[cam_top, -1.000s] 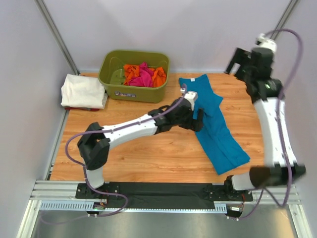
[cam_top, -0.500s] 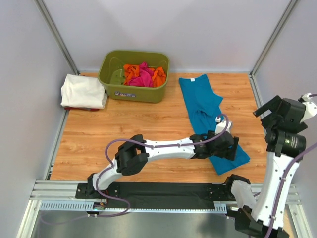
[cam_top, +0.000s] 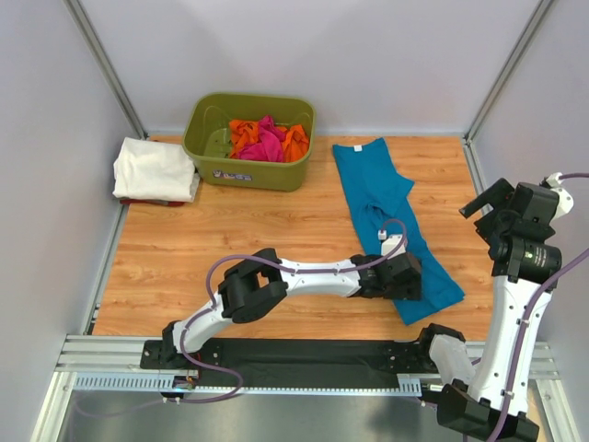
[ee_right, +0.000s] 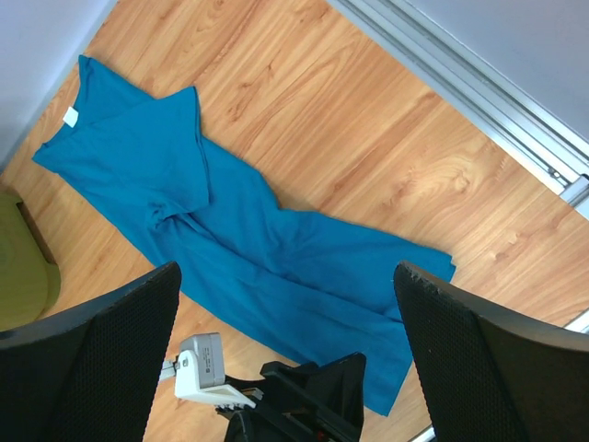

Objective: Fold and stack the t-shirts
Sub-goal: Fold the tshirt

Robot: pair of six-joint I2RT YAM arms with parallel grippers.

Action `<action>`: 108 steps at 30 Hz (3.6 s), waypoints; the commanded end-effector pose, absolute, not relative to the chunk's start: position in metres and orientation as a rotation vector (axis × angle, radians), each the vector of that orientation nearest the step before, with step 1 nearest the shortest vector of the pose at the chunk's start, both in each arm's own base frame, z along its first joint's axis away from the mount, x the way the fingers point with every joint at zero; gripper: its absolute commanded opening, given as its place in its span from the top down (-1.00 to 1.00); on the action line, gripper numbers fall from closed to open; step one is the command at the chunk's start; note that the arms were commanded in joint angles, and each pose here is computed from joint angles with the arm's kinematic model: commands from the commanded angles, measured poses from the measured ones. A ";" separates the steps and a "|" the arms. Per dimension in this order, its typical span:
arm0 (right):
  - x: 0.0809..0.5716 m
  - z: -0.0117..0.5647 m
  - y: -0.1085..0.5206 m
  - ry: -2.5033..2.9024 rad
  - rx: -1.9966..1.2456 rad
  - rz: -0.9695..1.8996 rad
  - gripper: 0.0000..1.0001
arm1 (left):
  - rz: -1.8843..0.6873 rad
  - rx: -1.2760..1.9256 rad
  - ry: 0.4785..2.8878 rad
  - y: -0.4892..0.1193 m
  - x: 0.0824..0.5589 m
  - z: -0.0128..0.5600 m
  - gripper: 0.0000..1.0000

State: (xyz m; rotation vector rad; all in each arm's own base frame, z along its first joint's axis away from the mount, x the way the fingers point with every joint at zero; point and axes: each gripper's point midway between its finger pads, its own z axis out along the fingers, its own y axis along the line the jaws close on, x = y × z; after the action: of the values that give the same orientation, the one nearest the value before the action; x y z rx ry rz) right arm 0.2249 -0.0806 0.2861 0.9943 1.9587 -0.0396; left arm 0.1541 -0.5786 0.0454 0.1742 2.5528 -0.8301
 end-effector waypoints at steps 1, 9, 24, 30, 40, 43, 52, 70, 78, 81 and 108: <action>0.236 0.297 -0.076 1.923 0.946 0.009 -1.00 | -0.848 0.132 2.581 -0.579 0.147 0.041 -0.74; 0.234 0.290 -0.082 1.928 0.966 -0.033 -1.00 | -0.590 0.088 2.618 -0.522 0.154 0.032 -0.75; 0.238 0.290 -0.079 1.940 0.952 -0.018 -1.00 | -0.869 0.309 2.415 -0.570 0.158 0.111 -0.68; 0.238 0.291 -0.079 1.942 0.946 -0.017 -1.00 | -0.858 0.346 2.532 -0.577 0.142 0.067 -0.65; 0.237 0.290 -0.082 1.946 0.943 -0.036 -1.00 | -0.734 0.295 2.644 -0.545 0.136 0.031 -0.64; 0.236 0.284 -0.083 1.955 0.949 -0.052 -1.00 | -0.708 0.286 2.687 -0.532 0.132 0.021 -0.64; 0.238 0.272 -0.079 1.985 0.954 -0.027 -1.00 | -0.568 0.214 2.768 -0.470 0.125 0.015 -0.61; 0.250 0.177 -0.009 2.281 0.817 0.346 -1.00 | -0.758 0.409 2.433 -0.459 0.147 0.129 -0.66; 0.277 0.155 -0.005 2.296 0.829 0.359 -0.99 | -0.808 0.335 2.247 -0.378 0.188 0.222 -0.74; 0.305 0.154 -0.003 2.278 0.824 0.355 -0.93 | -0.802 0.310 2.250 -0.349 0.205 0.231 -0.74; 0.492 0.059 -0.043 2.461 0.875 0.031 -0.26 | -0.859 0.246 2.402 -0.322 0.334 0.210 -0.71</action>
State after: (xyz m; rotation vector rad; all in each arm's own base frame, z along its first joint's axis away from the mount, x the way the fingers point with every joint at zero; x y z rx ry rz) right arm 0.4926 -0.0365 0.0592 0.8599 2.4458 0.0900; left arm 0.3327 -0.3265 0.2075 0.2240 2.3864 -0.8512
